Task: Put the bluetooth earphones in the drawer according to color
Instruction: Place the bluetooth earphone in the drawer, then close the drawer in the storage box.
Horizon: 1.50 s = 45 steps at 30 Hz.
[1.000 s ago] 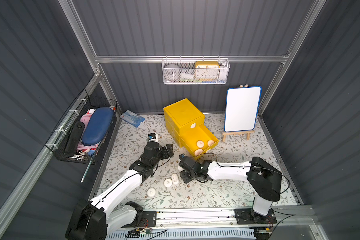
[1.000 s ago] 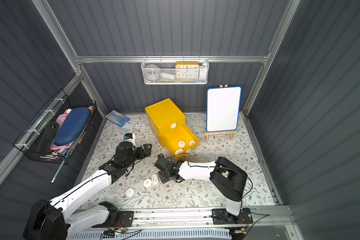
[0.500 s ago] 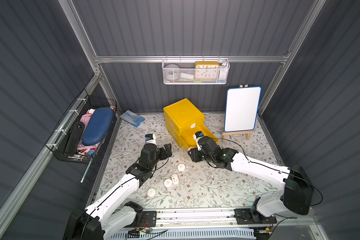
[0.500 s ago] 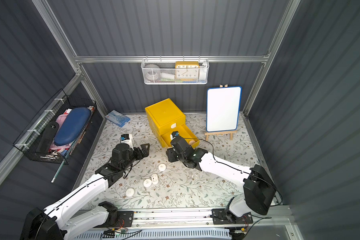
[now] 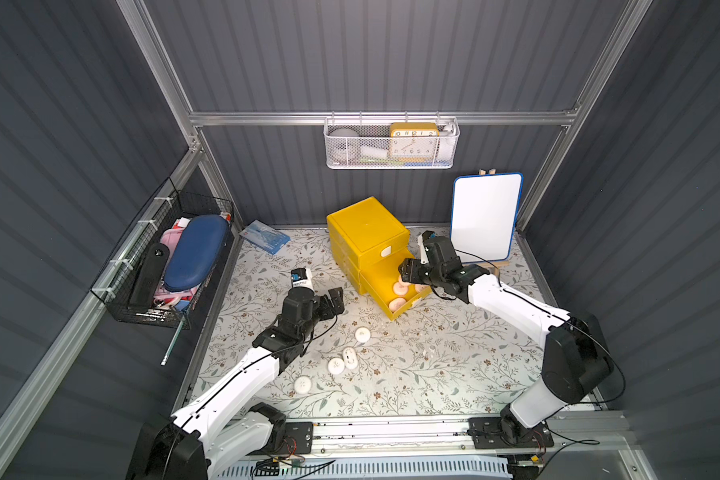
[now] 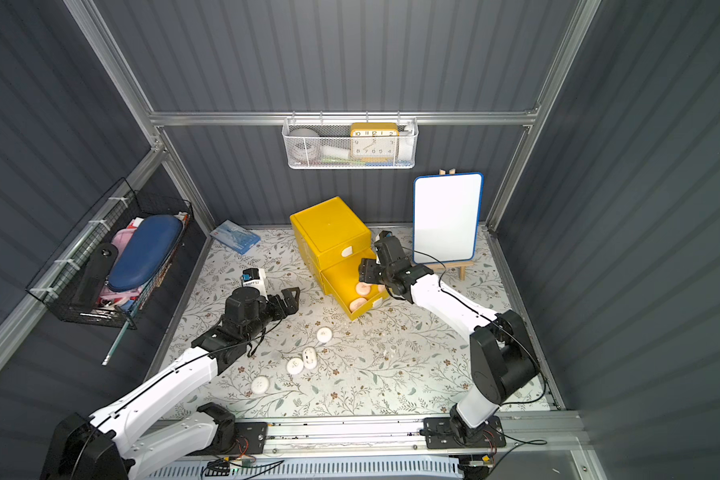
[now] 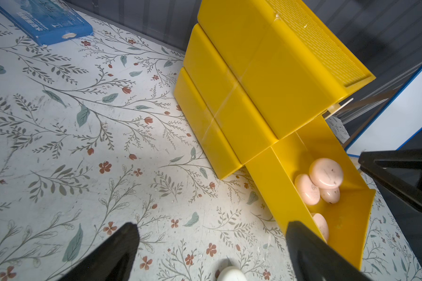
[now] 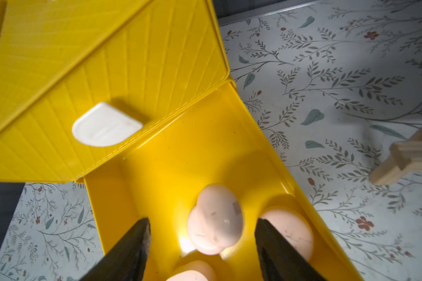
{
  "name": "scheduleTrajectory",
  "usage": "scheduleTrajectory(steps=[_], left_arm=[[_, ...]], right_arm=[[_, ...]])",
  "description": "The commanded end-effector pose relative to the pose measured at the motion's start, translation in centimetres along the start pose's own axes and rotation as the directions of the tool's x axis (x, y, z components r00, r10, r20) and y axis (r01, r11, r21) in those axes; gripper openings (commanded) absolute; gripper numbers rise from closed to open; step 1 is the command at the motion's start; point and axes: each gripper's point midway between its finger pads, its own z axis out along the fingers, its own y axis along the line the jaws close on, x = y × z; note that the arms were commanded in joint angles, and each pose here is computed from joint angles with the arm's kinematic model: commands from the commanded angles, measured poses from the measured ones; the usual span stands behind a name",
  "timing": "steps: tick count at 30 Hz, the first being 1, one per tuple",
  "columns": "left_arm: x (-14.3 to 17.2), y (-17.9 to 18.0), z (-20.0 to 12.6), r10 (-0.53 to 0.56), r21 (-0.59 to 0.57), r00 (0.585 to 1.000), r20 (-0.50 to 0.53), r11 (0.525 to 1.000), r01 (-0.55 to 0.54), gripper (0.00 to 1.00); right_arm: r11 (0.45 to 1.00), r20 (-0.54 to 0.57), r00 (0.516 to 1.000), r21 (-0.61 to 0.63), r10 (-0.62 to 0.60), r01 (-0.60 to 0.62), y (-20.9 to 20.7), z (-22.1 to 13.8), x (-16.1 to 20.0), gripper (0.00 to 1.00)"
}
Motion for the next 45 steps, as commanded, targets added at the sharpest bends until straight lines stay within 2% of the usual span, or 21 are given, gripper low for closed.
scheduleTrajectory(steps=[1,6,9,15,18,23,27,31,33,37,45], left_arm=[[0.4,0.3,0.5,0.001,-0.006,1.0,-0.007,1.0,-0.001,0.99],[0.1,-0.5,1.4,0.008,0.008,0.999,-0.04,1.0,-0.008,0.99],[-1.1,-1.8,1.7,0.009,0.019,0.997,-0.073,1.0,-0.007,0.99],[-5.4,-4.2,1.8,0.001,0.027,0.999,-0.051,1.0,0.001,0.99],[-7.9,-4.9,2.7,0.012,-0.008,0.999,-0.036,1.0,-0.012,0.99],[-11.6,-6.5,6.1,0.039,-0.052,0.997,-0.064,0.998,-0.043,0.99],[-13.3,-5.7,9.8,0.042,-0.089,0.994,-0.105,0.995,-0.052,0.99],[-14.7,-4.0,12.8,0.042,-0.144,0.989,-0.139,0.988,-0.062,0.99],[-14.9,-2.7,13.9,0.035,-0.17,0.989,-0.145,0.984,-0.059,0.99],[-13.4,-0.3,16.2,0.013,-0.187,0.98,-0.2,0.981,-0.051,0.99],[-10.4,0.4,17.9,0.014,-0.169,0.96,-0.279,0.984,-0.064,0.99]], right_arm=[[0.999,-0.023,1.0,-0.047,0.002,-0.003,0.7,-1.4,-0.7,0.8],[0.994,-0.005,1.0,-0.111,0.014,-0.015,1.4,-3.8,0.1,0.84],[0.991,0.005,1.0,-0.133,0.017,-0.016,1.0,-5.2,1.2,0.85],[0.988,-0.004,1.0,-0.154,0.023,-0.024,-0.3,-8.0,4.6,0.85],[0.988,0.002,0.999,-0.153,0.034,-0.033,-1.2,-9.2,6.2,0.85],[0.989,-0.024,0.998,-0.135,0.06,-0.062,-3.0,-9.5,9.3,0.84],[0.988,-0.017,0.995,-0.122,0.094,-0.095,-4.2,-9.3,10.9,0.8],[0.992,0.006,0.993,-0.053,0.117,-0.116,-6.0,-8.8,11.6,0.76],[0.992,0.022,0.992,-0.008,0.127,-0.127,-6.9,-8.4,11.5,0.73],[0.986,0.056,0.985,0.042,0.161,-0.164,-8.3,-7.7,10.7,0.71],[0.973,0.063,0.971,-0.026,0.232,-0.231,-7.7,-4.7,8.1,0.69]])
